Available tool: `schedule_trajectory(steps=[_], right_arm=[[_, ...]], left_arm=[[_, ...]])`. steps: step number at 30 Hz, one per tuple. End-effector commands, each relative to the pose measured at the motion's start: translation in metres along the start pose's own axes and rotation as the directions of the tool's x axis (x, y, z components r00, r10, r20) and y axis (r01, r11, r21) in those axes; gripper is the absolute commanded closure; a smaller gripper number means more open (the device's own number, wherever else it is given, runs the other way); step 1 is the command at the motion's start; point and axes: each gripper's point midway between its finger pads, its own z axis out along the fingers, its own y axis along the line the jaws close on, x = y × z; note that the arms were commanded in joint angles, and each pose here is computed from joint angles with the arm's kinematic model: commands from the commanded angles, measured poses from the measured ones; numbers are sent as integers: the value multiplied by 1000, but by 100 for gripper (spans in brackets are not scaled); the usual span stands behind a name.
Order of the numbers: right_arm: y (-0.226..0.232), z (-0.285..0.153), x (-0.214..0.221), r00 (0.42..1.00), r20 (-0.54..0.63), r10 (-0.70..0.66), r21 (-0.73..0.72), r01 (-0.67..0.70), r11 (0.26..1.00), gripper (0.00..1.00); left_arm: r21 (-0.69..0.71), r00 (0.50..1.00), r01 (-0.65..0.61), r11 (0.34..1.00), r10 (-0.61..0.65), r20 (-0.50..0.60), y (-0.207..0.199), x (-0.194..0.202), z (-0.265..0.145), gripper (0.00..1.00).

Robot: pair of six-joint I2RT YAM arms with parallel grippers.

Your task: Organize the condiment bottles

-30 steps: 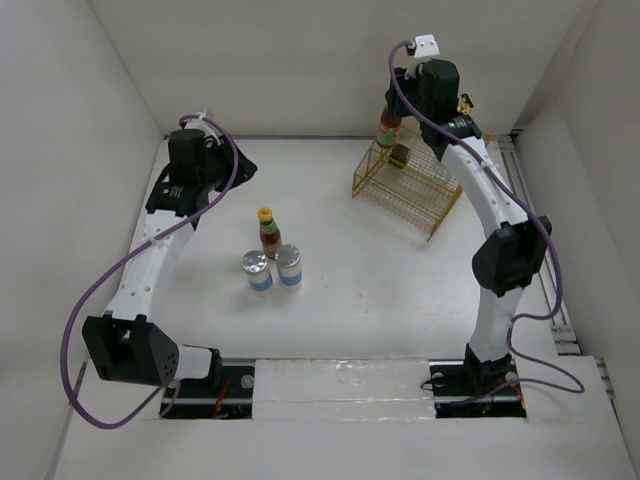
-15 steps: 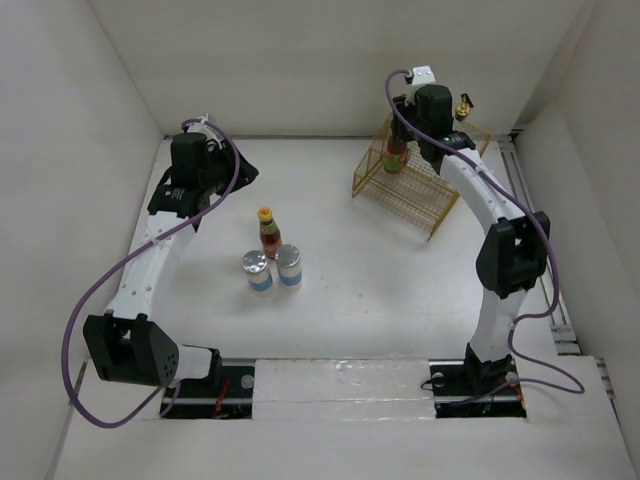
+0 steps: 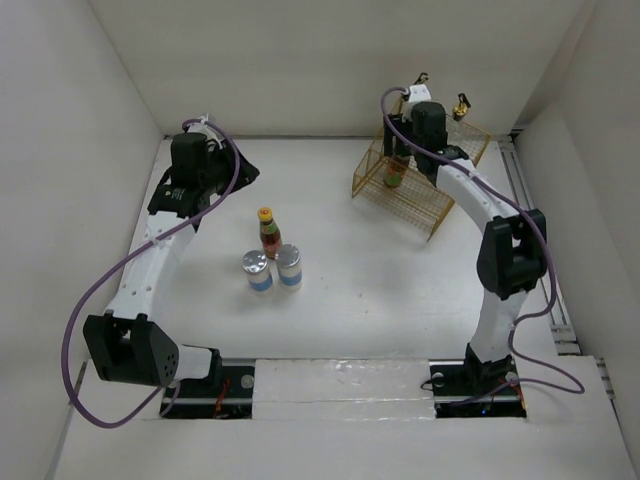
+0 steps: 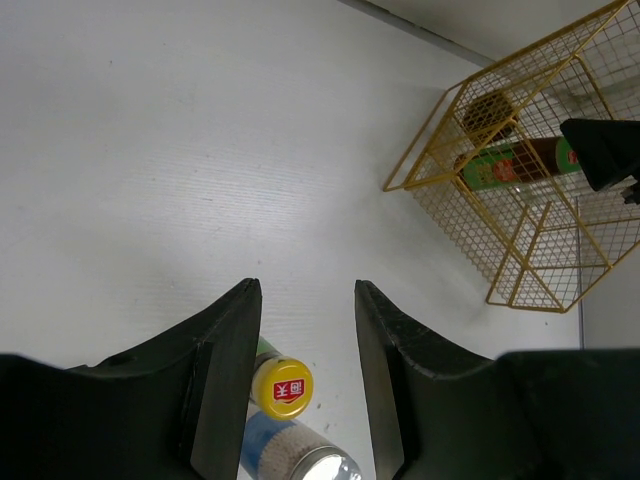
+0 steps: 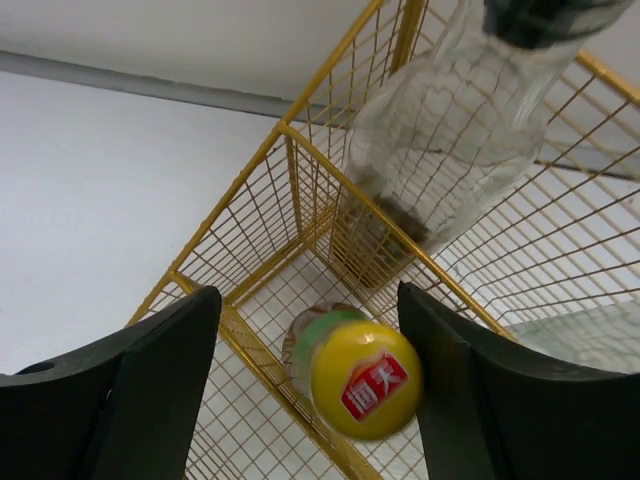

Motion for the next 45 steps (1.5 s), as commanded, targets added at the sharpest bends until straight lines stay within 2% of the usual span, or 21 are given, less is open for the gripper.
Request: schedule_trajectory(steps=[1, 5, 8, 9, 10, 12, 13, 15, 16, 17, 18, 21, 22, 24, 25, 27, 30, 38, 42, 43, 45], right_arm=[[6, -35, -77, 977, 209, 38, -26, -34, 999, 21], [0, -58, -103, 968, 248, 44, -20, -40, 999, 9], [4, -81, -117, 959, 280, 46, -32, -38, 999, 7], [6, -86, -116, 959, 281, 37, -46, -25, 999, 12], [22, -93, -115, 959, 281, 34, -83, -11, 996, 20], [47, -103, -100, 966, 256, 27, -171, 18, 985, 69], [76, -109, -91, 970, 241, 18, -235, 41, 971, 84], [115, -116, -64, 978, 207, -11, -334, 81, 939, 95], [139, -122, -53, 980, 198, -35, -400, 113, 909, 95], [177, -136, -46, 978, 203, -48, -478, 142, 867, 91], [198, -137, -29, 980, 183, -75, -525, 162, 835, 76], [268, -164, -6, 976, 184, -117, -685, 213, 697, 50], [293, -172, 4, 972, 189, -139, -722, 234, 651, 34], [313, -177, 11, 968, 195, -156, -748, 250, 615, 21], [323, -173, 16, 966, 195, -170, -755, 259, 603, 15], [336, -173, 25, 965, 188, -182, -772, 259, 580, 11], [354, -162, 43, 962, 174, -211, -785, 265, 560, 11], [377, -132, 52, 960, 180, -214, -764, 274, 585, 14], [386, -117, 51, 962, 178, -206, -751, 268, 603, 40], [388, -115, 47, 965, 182, -192, -752, 262, 605, 57], [387, -114, 44, 964, 190, -185, -744, 264, 614, 73]], left_arm=[[36, 999, -6, 999, 5, 34, -9, -7, -8, 62], [38, 998, -10, 999, 8, 56, -12, -15, -10, 59], [38, 997, -13, 999, 10, 74, -17, -24, -12, 55], [36, 997, -22, 999, 19, 73, -17, -26, -10, 55], [27, 997, -21, 999, 19, 78, -15, -27, -10, 55], [29, 995, -24, 999, 21, 100, -19, -36, -11, 55], [28, 994, -35, 999, 32, 100, -19, -36, -11, 57], [24, 992, -37, 999, 34, 118, -21, -44, -12, 63], [18, 991, -37, 999, 34, 129, -22, -48, -14, 67], [16, 991, -46, 999, 43, 128, -22, -49, -12, 77], [11, 989, -46, 999, 44, 141, -24, -55, -15, 82], [-12, 982, -45, 999, 47, 184, -26, -72, -20, 88], [-26, 983, -31, 999, 35, 182, -24, -73, -19, 88], [-30, 978, -32, 999, 37, 207, -28, -82, -24, 81], [-29, 974, -23, 999, 29, 223, -32, -89, -29, 67], [-26, 968, -15, 1000, 21, 249, -36, -97, -34, 57], [8, 968, 3, 1000, -5, 250, -41, -104, -40, 49], [50, 976, 17, 999, -28, 214, -44, -94, -30, 49], [45, 978, 20, 999, -29, 206, -40, -89, -26, 49], [43, 978, 11, 999, -20, 206, -40, -89, -26, 49], [41, 979, 12, 999, -20, 204, -39, -87, -28, 49]])
